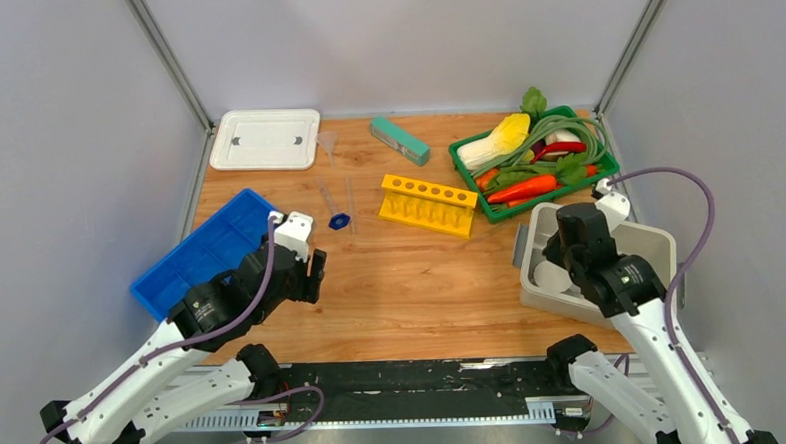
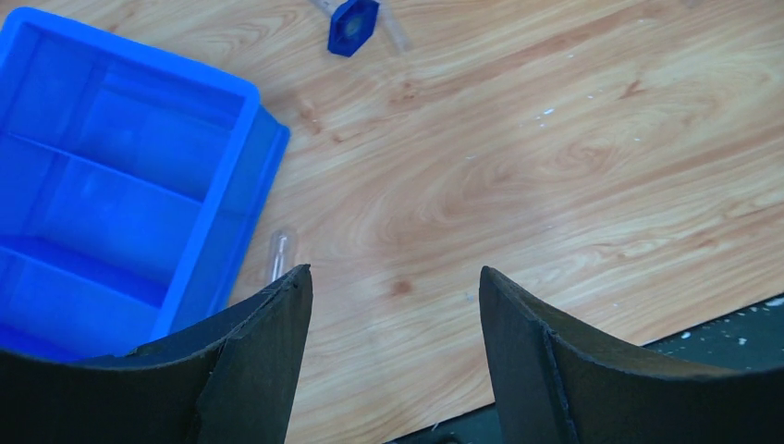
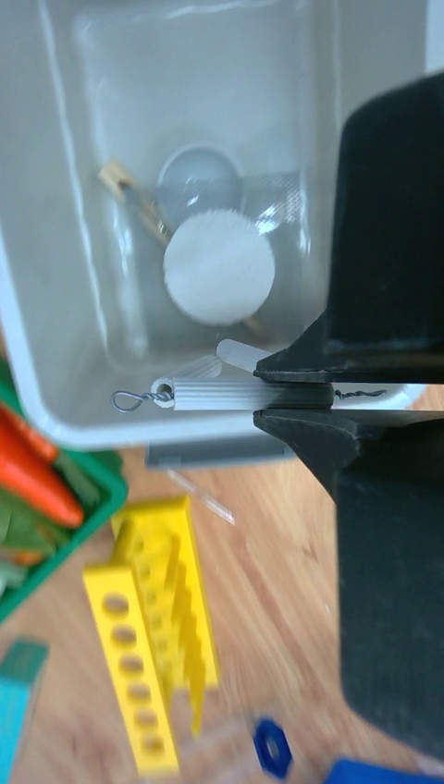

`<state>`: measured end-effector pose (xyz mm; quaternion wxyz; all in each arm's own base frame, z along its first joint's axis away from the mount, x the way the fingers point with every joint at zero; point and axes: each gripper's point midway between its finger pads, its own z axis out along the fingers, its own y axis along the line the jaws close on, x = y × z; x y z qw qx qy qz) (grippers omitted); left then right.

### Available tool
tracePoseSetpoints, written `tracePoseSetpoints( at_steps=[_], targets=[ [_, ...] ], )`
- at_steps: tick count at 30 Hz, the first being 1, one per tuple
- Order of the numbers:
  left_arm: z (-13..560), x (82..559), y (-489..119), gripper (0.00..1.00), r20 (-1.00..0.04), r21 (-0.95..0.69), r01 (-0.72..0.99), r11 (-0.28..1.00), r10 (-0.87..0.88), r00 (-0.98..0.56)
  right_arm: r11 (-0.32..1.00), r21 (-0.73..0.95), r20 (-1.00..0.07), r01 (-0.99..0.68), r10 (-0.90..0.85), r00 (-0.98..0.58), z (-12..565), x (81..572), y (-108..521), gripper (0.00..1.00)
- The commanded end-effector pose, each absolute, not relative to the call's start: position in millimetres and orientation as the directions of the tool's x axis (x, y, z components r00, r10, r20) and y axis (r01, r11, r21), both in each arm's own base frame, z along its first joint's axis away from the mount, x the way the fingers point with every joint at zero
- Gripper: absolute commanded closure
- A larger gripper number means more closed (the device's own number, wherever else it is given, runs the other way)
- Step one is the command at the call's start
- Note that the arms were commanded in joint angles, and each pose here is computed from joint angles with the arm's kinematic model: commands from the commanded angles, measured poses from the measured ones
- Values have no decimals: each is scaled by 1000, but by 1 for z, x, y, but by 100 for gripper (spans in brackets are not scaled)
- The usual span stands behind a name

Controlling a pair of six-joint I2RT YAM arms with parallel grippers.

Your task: Organize the chemistry lab equipment

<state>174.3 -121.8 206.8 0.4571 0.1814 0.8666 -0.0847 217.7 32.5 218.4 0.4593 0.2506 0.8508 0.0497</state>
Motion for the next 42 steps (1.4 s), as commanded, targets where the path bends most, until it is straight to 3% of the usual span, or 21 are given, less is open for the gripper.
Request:
tracePoseSetpoints(
  at_steps=[1,3,7,10,14,19,22,30,34,42],
  targets=[
    [209,178,-102,26,-827,111,348,931,281,-486,825,228,-754,517,486,-443,194,212,5,95],
    [209,177,-102,26,-829,101,348,932,272,-488,820,215,-748,530,487,-451,190,213,3,81],
    [213,177,-96,26,-840,100,328,939,257,-478,809,214,-742,547,499,-448,188,215,2,70],
    [214,175,-95,25,-849,90,326,941,244,-469,819,217,-742,531,492,-456,191,218,5,46],
    [215,174,-93,19,-854,77,322,944,229,-467,880,272,-747,390,449,-490,203,227,27,29],
    [221,177,-94,14,-866,62,305,950,203,-457,925,349,-763,153,375,-527,223,227,61,16],
    [230,183,-94,11,-869,69,267,961,189,-456,924,377,-772,58,348,-532,232,224,74,0],
    [258,232,-116,10,-842,18,148,989,95,-531,829,501,-756,-247,280,-592,247,201,129,0],
    [251,270,-135,18,-783,-84,104,991,-1,-622,789,538,-763,-298,305,-571,254,192,137,0],
    [224,353,-143,33,-670,-91,-51,995,-99,-736,773,528,-789,-351,293,-540,265,182,137,0]
  ],
)
